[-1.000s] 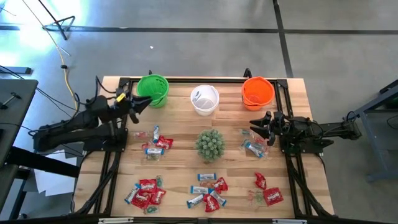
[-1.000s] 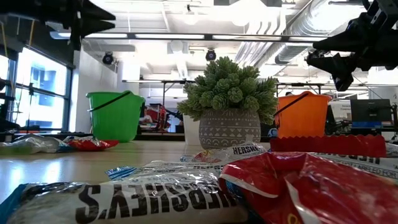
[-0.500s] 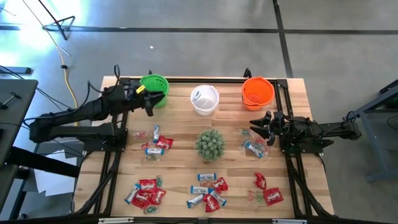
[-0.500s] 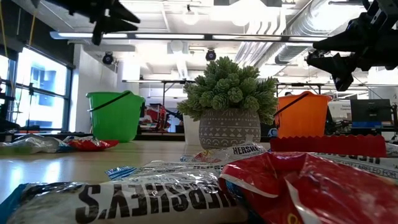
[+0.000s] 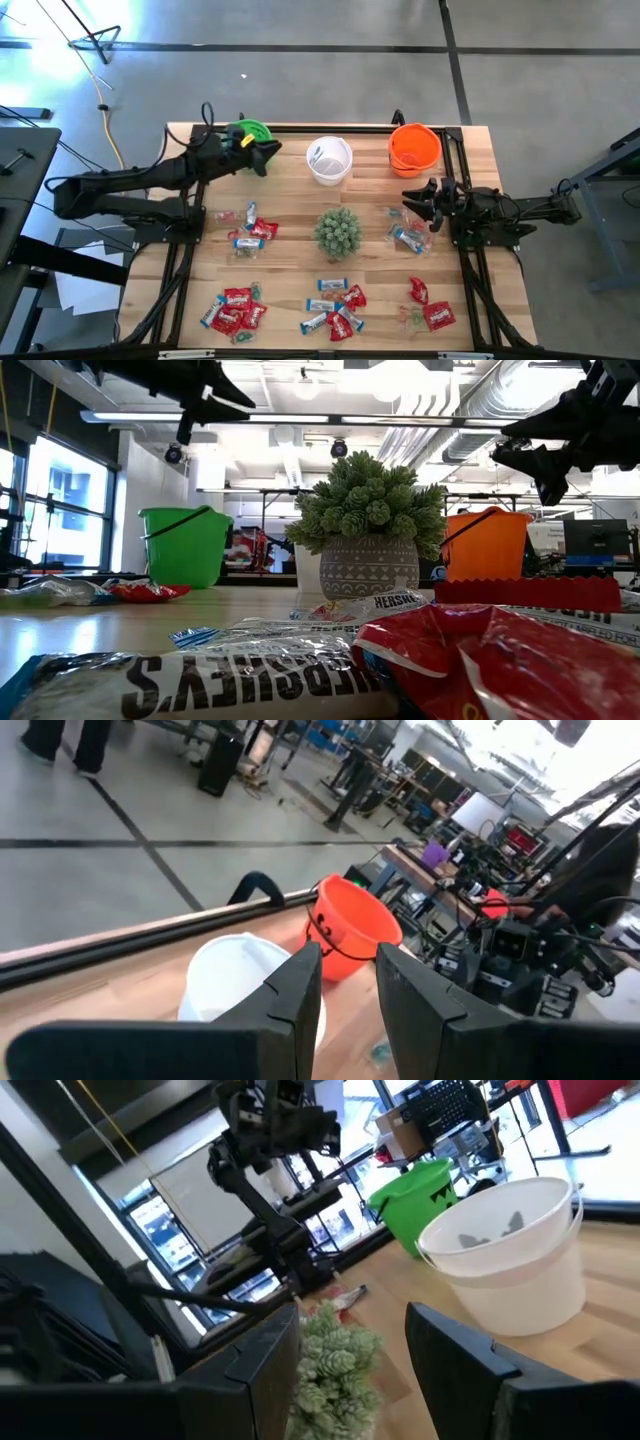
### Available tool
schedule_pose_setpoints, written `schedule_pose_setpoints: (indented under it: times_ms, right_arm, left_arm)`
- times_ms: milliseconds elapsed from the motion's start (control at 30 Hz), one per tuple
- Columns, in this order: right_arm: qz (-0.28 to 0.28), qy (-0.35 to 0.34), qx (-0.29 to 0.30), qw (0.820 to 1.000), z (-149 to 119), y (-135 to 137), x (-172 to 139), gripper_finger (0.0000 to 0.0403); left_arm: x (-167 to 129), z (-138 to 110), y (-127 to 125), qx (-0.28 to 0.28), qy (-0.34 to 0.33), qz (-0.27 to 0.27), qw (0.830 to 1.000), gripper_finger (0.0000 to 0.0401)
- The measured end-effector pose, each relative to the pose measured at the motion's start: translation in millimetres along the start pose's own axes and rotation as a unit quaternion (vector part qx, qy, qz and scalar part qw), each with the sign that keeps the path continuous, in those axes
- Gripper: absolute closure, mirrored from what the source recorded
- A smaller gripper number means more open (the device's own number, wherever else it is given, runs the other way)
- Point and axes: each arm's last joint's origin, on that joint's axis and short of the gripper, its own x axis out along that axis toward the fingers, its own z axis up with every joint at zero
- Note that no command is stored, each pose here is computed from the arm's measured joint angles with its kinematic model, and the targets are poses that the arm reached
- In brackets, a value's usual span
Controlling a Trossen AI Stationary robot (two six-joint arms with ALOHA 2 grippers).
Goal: Sort candy
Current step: Put the transparent candy into the orange bucket
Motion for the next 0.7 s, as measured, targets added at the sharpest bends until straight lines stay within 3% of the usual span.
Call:
schedule_pose_setpoints:
  times_ms: [133, 233, 433, 700]
  right_arm:
    - [-0.022, -0.013, 0.012, 1.000, 1, -1, 0, 0.0221]
    - [-0.030, -0.025, 0.071, 0.997, 2, -2, 0, 0.0221]
    - [-0.025, -0.024, 0.143, 0.989, 2, -1, 0, 0.0221]
    - [-0.030, -0.036, 0.198, 0.979, 3, -2, 0, 0.0221]
  left_arm:
    - [7, -5, 1, -0.026, 0.008, 0.006, 1.000, 0.0317]
    - [11, -5, 0, -0.035, 0.002, 0.001, 0.999, 0.0317]
    - [20, -3, -4, -0.016, -0.032, -0.024, 0.999, 0.0317]
    - [25, 1, -8, -0.006, -0.063, -0.044, 0.997, 0.0317]
